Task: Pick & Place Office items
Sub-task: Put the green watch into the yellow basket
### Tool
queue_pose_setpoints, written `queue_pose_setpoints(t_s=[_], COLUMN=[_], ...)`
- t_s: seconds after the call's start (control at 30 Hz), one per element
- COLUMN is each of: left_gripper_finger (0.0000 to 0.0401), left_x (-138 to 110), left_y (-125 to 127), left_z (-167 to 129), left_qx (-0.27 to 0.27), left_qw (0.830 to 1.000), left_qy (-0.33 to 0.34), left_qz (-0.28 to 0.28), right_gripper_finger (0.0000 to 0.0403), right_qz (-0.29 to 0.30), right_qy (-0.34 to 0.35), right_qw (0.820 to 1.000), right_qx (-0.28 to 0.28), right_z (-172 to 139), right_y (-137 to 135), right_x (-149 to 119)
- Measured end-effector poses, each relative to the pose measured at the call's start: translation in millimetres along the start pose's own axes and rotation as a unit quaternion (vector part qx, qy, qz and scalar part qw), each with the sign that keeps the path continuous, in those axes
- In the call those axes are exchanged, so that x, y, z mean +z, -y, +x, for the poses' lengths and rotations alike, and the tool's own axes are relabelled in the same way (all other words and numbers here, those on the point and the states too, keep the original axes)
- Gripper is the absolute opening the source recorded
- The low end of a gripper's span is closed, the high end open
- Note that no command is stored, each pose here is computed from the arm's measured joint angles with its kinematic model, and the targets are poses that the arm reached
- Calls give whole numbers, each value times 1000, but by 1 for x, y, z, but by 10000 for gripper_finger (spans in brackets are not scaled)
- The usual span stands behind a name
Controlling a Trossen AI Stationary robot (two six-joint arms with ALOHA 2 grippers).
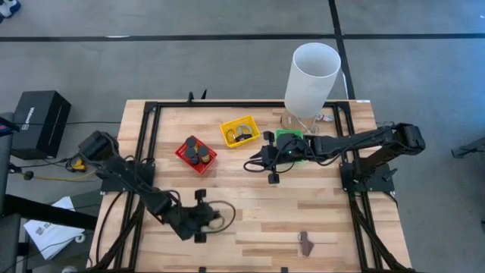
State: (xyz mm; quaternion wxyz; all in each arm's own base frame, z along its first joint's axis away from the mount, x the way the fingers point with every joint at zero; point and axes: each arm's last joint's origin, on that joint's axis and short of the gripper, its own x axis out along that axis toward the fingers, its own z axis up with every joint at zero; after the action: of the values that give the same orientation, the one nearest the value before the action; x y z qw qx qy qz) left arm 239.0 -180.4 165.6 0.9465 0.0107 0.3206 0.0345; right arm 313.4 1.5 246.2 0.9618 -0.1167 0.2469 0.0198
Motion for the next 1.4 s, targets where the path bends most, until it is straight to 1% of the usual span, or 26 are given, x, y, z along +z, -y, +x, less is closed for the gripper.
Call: queue_pose_setpoints(t_s=[0.07,0.13,0.2,0.27,0.33,0.43,0.5,0.63,0.73,0.8,0.93,1.0,1.07,1.17,1.27,1.33,1.4], left_gripper_finger=[6,7,8,8,8,7,8,9,9,9,9,9,9,10,10,10,10], left_x=[9,19,27,36,42,51,55,59,62,64,65,65,65,65,66,64,63], left_y=[-7,-16,-24,-34,-44,-59,-68,-84,-94,-100,-104,-104,-103,-103,-102,-103,-103], left_z=[-7,-12,-17,-19,-21,-20,-18,-11,-7,-5,-3,-3,-3,-4,-4,-4,-3], left_qx=[40,76,95,105,115,134,142,134,124,124,128,126,125,124,122,128,130], left_qw=[999,995,992,990,988,984,983,983,979,974,971,970,969,968,968,968,969], left_qy=[33,63,78,89,95,103,102,91,89,91,97,98,99,99,101,97,94], left_qz=[12,6,3,-10,-25,-47,-58,-84,-134,-167,-179,-182,-190,-193,-193,-191,-189], right_gripper_finger=[70,79,93,111,131,161,179,201,205,205,205,205,205,205,205,205,205], right_qz=[-8,-20,-40,-75,-110,-181,-240,-344,-392,-425,-467,-492,-514,-538,-570,-586,-600], right_qy=[0,0,-1,0,5,4,6,30,67,87,88,73,73,66,11,-22,-39], right_qw=[1000,1000,999,997,994,984,971,938,917,901,880,867,854,837,813,799,787], right_qx=[2,3,7,10,0,-10,-3,12,9,5,12,19,-4,-74,-117,-132,-141], right_z=[0,0,0,0,0,-1,-2,-4,-6,-2,16,28,43,58,76,87,93], right_y=[-2,-2,-4,-7,-11,-19,-25,-43,-54,-62,-73,-78,-82,-84,-86,-87,-89], right_x=[0,0,0,1,3,5,6,12,20,22,19,14,14,19,16,11,10])
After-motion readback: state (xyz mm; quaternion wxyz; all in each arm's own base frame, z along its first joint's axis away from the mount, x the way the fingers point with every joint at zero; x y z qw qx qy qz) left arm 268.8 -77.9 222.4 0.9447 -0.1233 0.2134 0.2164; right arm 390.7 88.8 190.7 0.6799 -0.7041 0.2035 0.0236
